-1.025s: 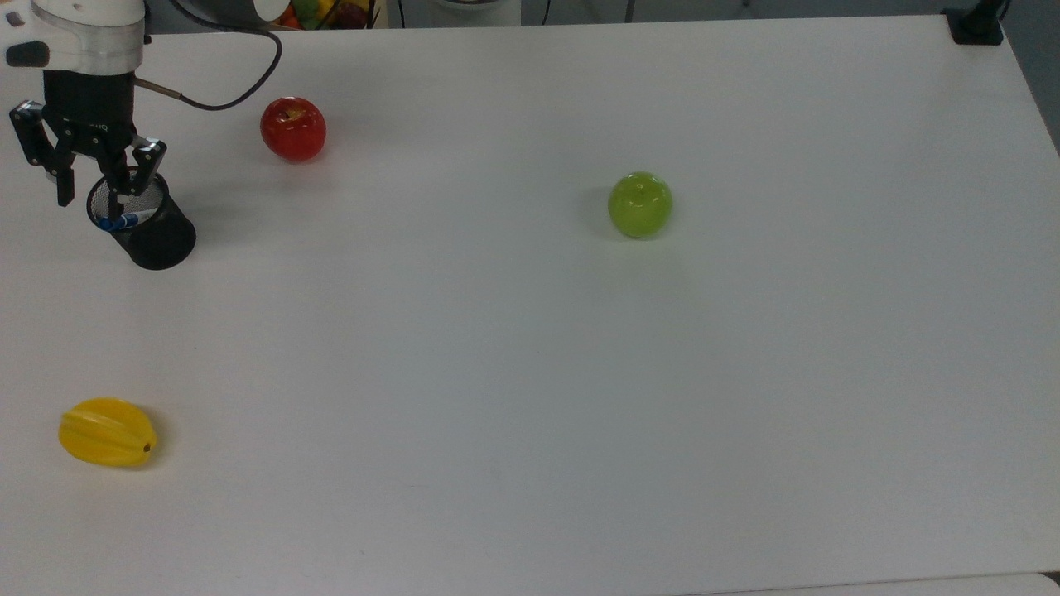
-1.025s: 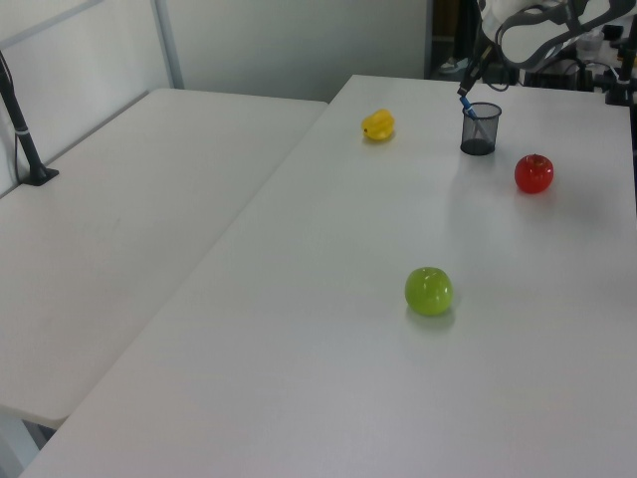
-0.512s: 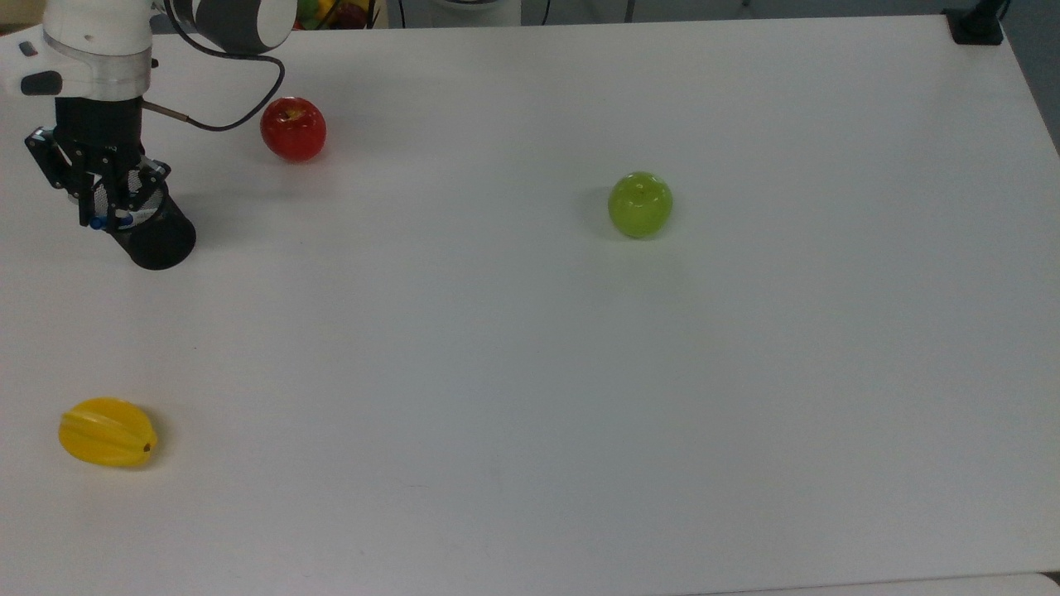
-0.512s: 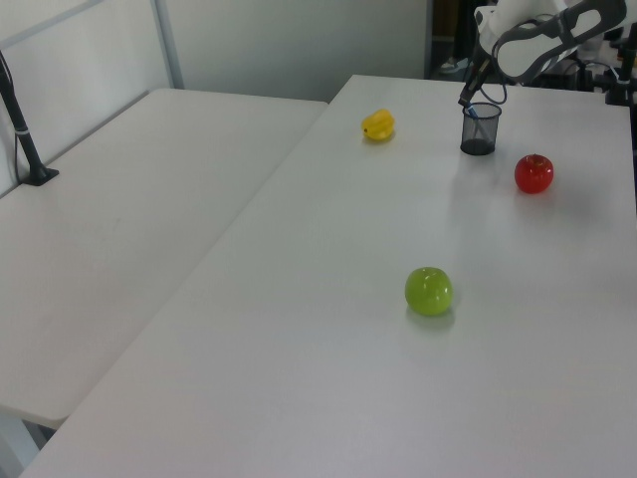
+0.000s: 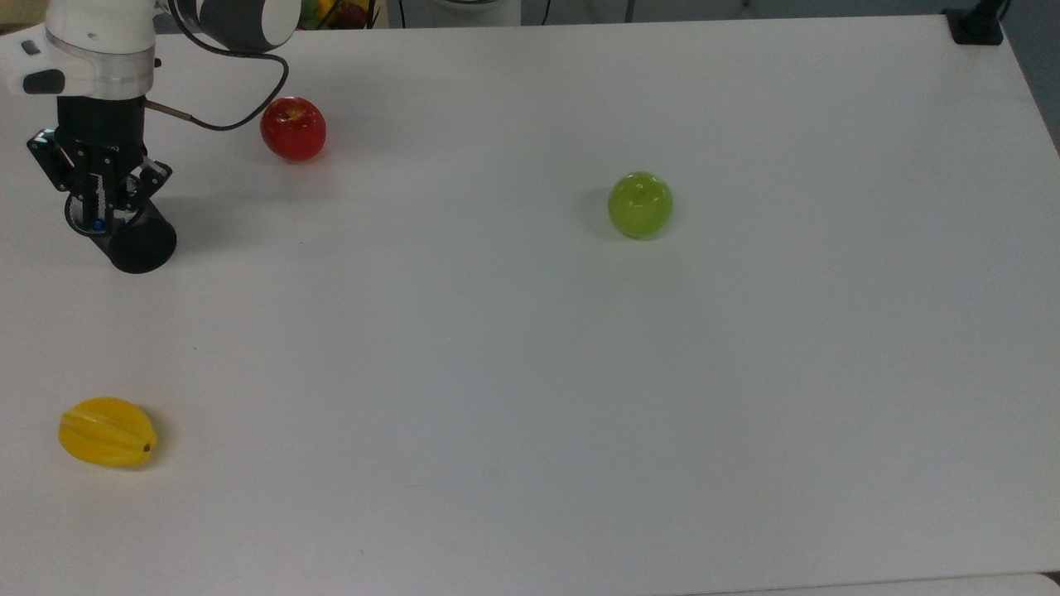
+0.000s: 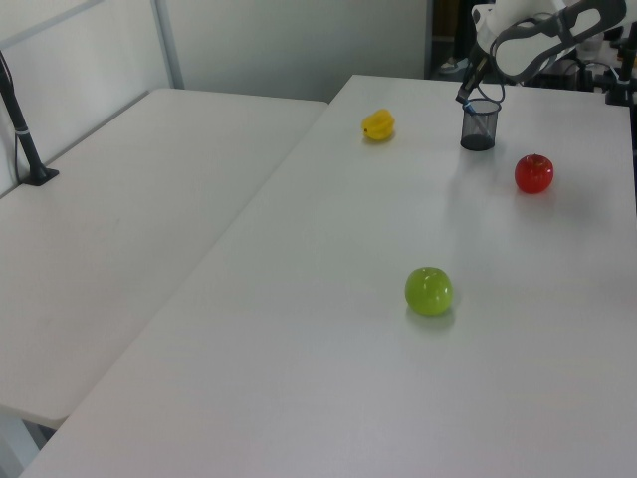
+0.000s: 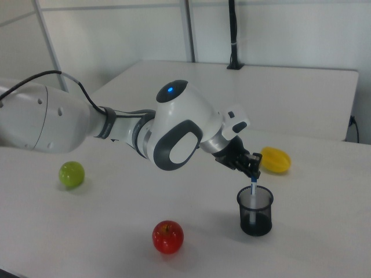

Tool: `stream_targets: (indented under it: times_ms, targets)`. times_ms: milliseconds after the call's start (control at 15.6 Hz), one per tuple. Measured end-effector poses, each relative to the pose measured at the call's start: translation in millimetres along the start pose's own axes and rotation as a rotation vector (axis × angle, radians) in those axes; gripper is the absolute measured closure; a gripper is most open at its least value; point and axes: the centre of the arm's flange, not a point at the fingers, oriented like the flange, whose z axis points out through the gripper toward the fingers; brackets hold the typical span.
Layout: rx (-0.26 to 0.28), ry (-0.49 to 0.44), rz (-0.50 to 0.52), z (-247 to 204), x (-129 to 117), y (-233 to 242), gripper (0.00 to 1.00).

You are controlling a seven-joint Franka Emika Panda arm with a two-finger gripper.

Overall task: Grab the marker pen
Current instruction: 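Lift the marker out of the cup and carry it away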

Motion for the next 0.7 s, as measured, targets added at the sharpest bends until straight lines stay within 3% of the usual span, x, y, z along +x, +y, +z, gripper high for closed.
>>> stream_targets:
  times_ms: [384,705]
  targets:
    - [-0.003,0.124,0.025,-71,31,8,0.81]
    - [0.028,0.202,0.058,-127,54,-8,0.81]
